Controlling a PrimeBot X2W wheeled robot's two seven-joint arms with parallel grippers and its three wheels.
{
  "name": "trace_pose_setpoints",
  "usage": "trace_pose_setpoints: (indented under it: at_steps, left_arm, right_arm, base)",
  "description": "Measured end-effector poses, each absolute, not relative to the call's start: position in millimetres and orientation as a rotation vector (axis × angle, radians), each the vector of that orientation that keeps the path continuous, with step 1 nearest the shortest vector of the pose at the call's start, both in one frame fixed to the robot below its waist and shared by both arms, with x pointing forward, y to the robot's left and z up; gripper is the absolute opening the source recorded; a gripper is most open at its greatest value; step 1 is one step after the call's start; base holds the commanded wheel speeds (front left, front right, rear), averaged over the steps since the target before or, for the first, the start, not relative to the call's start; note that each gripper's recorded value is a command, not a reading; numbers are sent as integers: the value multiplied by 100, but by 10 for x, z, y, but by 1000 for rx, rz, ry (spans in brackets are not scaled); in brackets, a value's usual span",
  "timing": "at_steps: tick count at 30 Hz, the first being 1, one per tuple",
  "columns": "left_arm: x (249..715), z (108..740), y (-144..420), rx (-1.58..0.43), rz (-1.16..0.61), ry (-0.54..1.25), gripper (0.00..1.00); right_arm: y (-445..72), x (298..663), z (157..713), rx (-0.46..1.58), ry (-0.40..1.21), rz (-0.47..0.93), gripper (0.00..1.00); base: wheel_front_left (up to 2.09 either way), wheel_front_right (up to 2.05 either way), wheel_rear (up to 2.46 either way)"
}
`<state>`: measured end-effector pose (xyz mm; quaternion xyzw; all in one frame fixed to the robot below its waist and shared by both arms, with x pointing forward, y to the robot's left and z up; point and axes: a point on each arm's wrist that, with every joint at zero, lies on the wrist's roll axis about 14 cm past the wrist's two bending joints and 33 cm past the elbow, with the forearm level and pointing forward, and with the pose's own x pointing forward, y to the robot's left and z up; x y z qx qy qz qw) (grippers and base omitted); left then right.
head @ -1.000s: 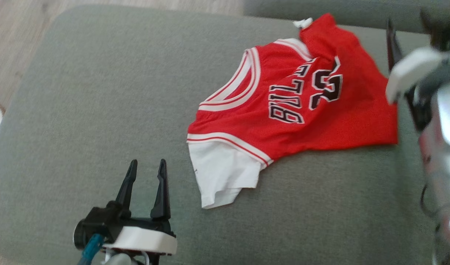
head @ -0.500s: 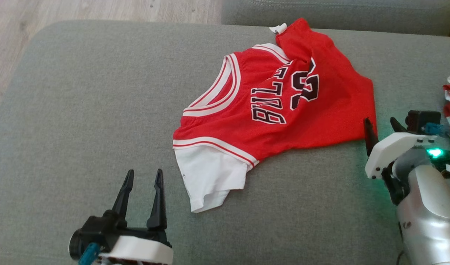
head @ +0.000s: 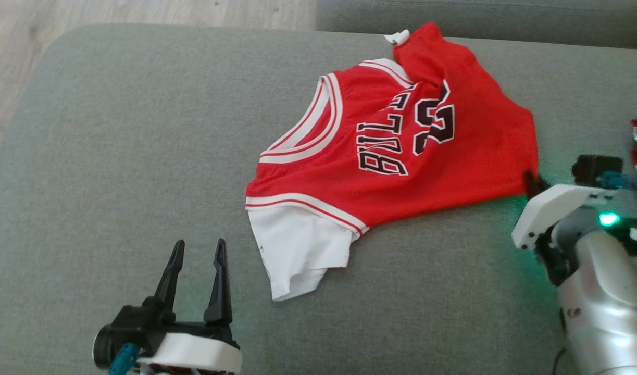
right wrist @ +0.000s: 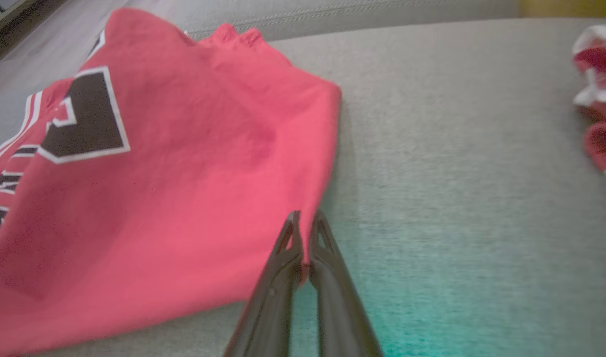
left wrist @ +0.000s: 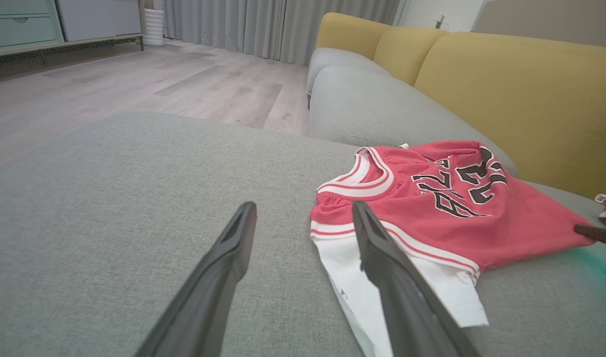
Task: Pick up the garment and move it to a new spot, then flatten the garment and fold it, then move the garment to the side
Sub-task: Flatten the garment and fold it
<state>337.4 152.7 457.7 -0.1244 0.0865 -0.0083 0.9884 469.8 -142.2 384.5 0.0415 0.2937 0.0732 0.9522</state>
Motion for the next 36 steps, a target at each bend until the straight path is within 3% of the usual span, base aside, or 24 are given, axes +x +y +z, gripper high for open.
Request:
trace_pose_setpoints:
  at_steps: [6, 11, 15, 20, 25, 26, 27, 28, 36]
  left_arm:
    - [3390, 4628, 1465, -252, -39, 158, 100]
    - [3382, 4662, 1454, -252, -43, 146, 100]
    - [3379, 4649, 1466, -252, -38, 150, 100]
    - [3366, 4607, 1508, -253, -22, 164, 100]
    - [3343, 4574, 1575, -253, 3, 173, 100]
    - [3343, 4571, 1587, -253, 8, 174, 100]
    - [3344, 4567, 1598, -252, 12, 175, 100]
    - [3348, 4567, 1607, -252, 14, 174, 100]
    - [3376, 4571, 1588, -250, 7, 170, 100]
  right_arm:
    - [-1897, 4837, 4243, 32, 456, 59, 0]
    - [-2369, 4575, 4247, -48, 470, -36, 0]
    - [-2444, 4501, 4275, -104, 471, -49, 0]
    - [-1764, 4740, 4460, -172, 426, 113, 0]
    - [-934, 4701, 4234, -205, 496, 326, 0]
    - [-857, 4674, 4171, -217, 514, 351, 15]
    - [-792, 4640, 4104, -229, 531, 375, 54]
    - [-730, 4606, 4048, -234, 542, 396, 100]
    - [-459, 4565, 4188, -131, 454, 461, 100]
  base:
    - [0, 0, 0]
    - [0, 0, 0]
    - [0, 0, 0]
    - [0, 0, 0]
    - [0, 0, 0]
    - [0, 0, 0]
    - [0, 0, 0]
    - [0, 0, 0]
    - [0, 0, 0]
